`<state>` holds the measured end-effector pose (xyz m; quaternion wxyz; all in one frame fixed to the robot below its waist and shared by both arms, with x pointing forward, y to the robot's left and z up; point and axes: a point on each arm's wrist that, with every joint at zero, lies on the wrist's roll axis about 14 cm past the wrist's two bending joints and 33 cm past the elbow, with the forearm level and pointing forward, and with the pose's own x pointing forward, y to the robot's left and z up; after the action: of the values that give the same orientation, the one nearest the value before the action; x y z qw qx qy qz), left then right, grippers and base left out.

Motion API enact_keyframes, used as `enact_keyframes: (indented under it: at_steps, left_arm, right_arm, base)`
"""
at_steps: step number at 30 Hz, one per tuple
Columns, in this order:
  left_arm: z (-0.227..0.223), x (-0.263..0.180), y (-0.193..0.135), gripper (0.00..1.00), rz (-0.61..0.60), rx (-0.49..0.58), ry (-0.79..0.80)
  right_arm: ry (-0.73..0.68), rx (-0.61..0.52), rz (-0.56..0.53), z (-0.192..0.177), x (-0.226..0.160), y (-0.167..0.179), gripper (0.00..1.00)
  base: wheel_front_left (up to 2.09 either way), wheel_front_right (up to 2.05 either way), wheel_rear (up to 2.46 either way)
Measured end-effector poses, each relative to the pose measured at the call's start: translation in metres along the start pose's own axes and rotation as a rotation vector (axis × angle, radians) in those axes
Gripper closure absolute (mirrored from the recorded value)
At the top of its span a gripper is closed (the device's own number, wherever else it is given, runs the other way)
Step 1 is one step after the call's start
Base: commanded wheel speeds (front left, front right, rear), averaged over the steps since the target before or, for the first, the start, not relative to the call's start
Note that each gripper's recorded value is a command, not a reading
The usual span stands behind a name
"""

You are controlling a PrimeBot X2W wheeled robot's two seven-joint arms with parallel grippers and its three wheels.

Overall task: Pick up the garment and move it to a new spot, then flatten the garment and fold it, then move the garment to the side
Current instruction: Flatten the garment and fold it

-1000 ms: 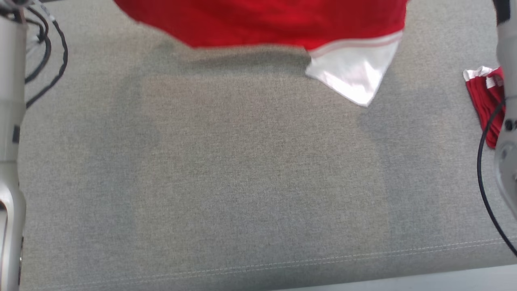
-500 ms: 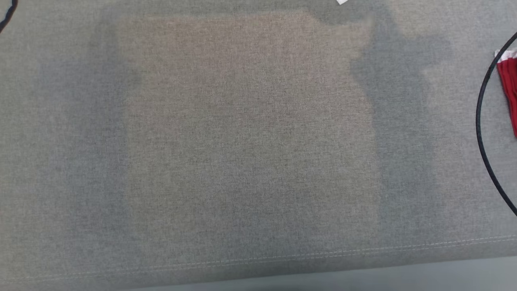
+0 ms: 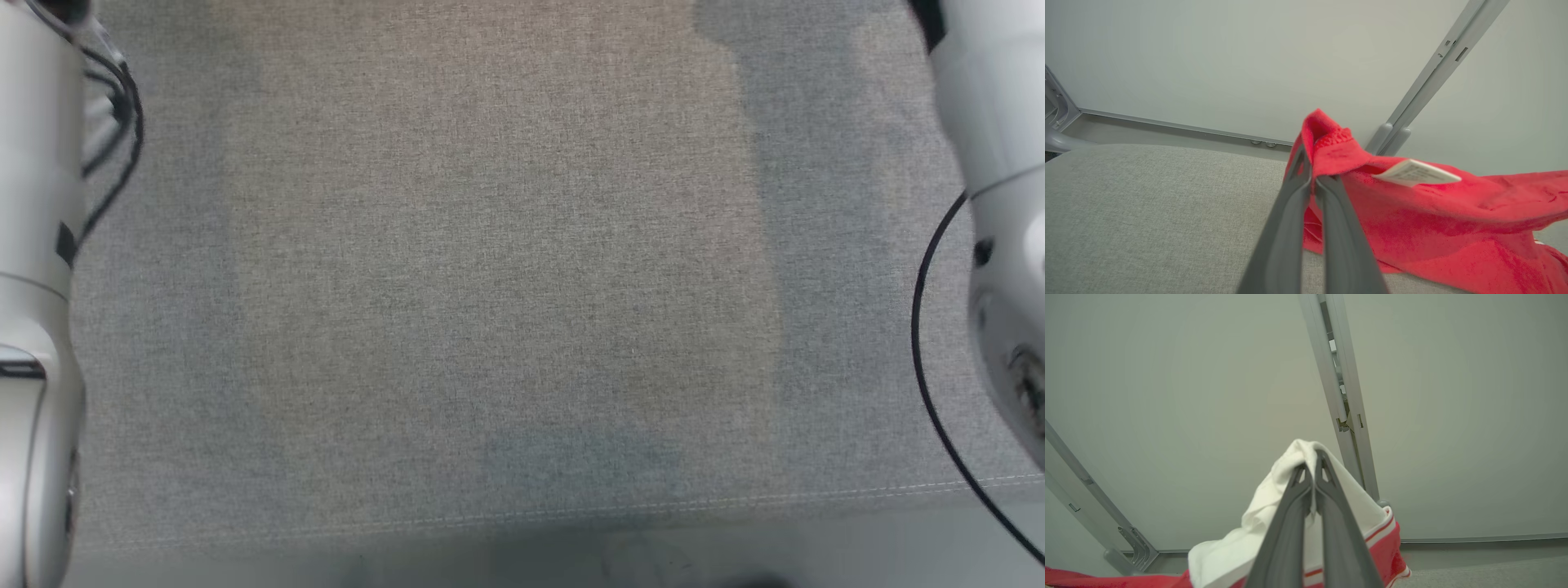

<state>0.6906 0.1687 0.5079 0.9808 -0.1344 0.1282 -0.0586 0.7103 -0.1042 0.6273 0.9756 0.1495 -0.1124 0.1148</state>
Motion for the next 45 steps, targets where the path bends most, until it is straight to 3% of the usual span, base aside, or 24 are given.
enact_keyframes:
  at_steps: [1, 4, 17, 30, 45]
  left_arm:
    - [-0.014, -0.003, 0.005, 1.00, 0.005, -0.008, -0.016]
    - [-0.030, -0.012, 0.013, 1.00, 0.016, -0.016, -0.047]
    - [-0.108, -0.102, 0.008, 1.00, -0.017, -0.092, -0.072]
    - [-0.148, -0.212, -0.005, 1.00, 0.009, -0.086, 0.030]
    - [-0.182, -0.314, -0.015, 1.00, 0.083, -0.156, 0.232]
  right_arm:
    - [0.038, 0.014, 0.013, -0.023, -0.010, 0.001, 1.00]
    - [0.067, 0.064, 0.018, -0.046, -0.028, -0.001, 1.00]
    - [0.105, 0.348, -0.103, -0.088, -0.173, -0.025, 1.00]
    - [0.203, 0.428, -0.254, -0.099, -0.303, -0.020, 1.00]
    - [0.333, 0.458, -0.385, -0.095, -0.404, -0.025, 1.00]
  base:
    - [0.00, 0.00, 0.00]
    - [0.00, 0.00, 0.00]
    - [0.00, 0.00, 0.00]
    - [0.00, 0.00, 0.00]
    - [0.00, 0.00, 0.00]
